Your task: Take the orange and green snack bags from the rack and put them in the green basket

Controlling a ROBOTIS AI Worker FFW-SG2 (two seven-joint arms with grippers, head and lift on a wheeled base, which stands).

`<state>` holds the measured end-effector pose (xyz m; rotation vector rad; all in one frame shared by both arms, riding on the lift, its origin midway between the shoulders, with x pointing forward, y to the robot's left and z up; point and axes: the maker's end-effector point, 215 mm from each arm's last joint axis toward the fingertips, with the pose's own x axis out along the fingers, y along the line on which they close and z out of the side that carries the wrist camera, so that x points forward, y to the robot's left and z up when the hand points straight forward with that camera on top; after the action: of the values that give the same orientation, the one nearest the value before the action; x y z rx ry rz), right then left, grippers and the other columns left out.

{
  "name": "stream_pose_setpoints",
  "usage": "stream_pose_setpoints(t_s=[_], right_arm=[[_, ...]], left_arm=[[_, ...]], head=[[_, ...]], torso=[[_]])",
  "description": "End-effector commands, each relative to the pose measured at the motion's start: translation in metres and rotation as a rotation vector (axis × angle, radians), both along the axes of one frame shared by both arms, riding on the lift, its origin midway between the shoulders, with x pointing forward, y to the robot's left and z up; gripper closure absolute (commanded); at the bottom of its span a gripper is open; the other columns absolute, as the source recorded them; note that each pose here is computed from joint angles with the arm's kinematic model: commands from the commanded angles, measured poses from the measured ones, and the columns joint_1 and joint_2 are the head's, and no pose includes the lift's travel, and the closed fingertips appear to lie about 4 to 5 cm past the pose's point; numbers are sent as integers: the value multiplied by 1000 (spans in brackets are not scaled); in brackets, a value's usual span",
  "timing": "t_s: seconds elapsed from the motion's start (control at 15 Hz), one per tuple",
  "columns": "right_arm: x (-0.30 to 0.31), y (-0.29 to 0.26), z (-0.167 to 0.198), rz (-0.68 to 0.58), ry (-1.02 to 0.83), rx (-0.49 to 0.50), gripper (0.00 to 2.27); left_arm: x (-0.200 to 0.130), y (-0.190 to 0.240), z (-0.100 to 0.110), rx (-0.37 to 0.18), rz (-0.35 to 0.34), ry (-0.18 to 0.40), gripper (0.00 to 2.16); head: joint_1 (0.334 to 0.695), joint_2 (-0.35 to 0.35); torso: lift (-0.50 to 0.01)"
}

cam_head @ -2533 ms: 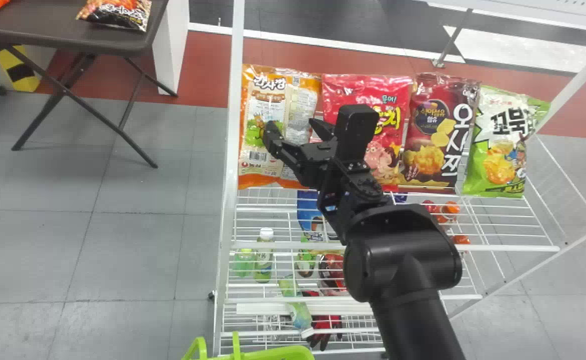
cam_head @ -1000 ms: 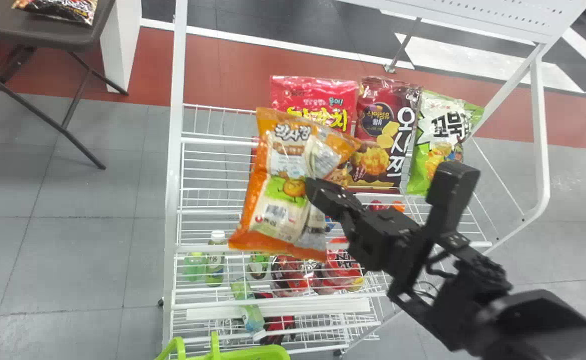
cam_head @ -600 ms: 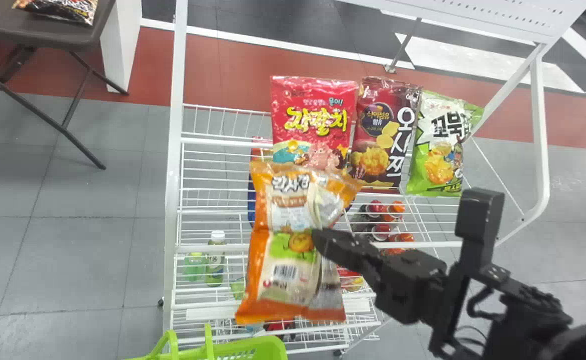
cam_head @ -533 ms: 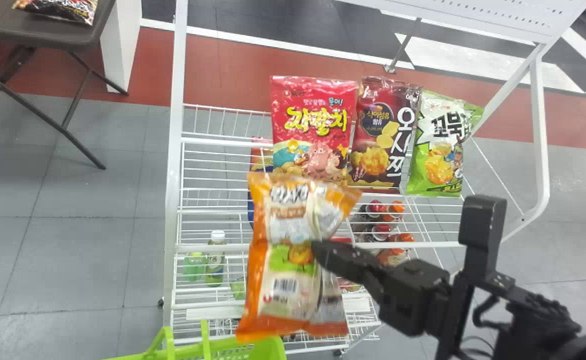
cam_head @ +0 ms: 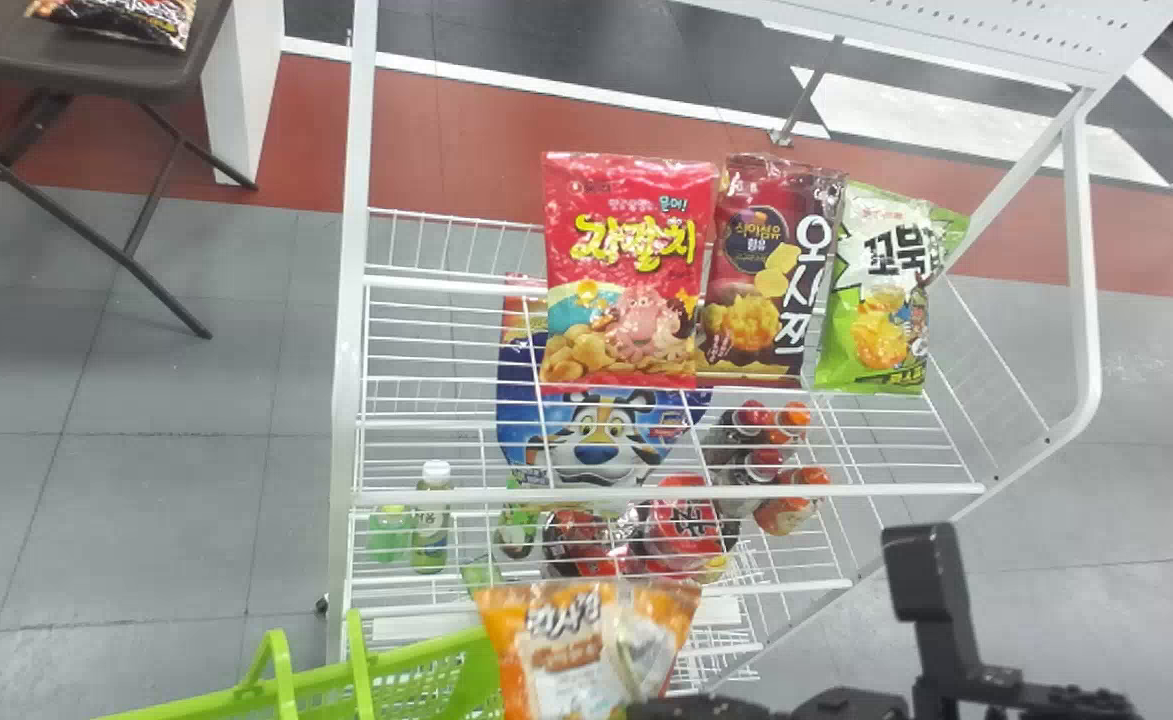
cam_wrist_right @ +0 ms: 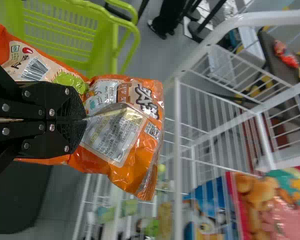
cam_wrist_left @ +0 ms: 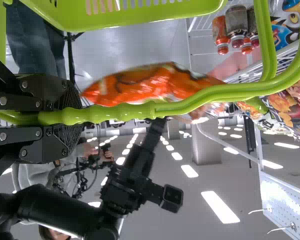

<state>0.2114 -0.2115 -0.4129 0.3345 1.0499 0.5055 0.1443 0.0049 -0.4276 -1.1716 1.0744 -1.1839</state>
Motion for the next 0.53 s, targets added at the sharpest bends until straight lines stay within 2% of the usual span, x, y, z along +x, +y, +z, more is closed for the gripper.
stream_pose_setpoints(t_s=[0.0,0.27,0.47], right_arm=[[-16,17,-21,25,70,43,2108],[-5,65,-51,90,51,114,2108],[5,103,-80,145,16,115,2108]], left_arm=[[1,-1,1,-2,0,1,2148],[-1,-2,6,-13,-6,-3,2148],[-4,-3,9,-15,-9,-2,2148]], head=[[695,-350],[695,-350],[695,-350]], torso=[[0],[0],[0]])
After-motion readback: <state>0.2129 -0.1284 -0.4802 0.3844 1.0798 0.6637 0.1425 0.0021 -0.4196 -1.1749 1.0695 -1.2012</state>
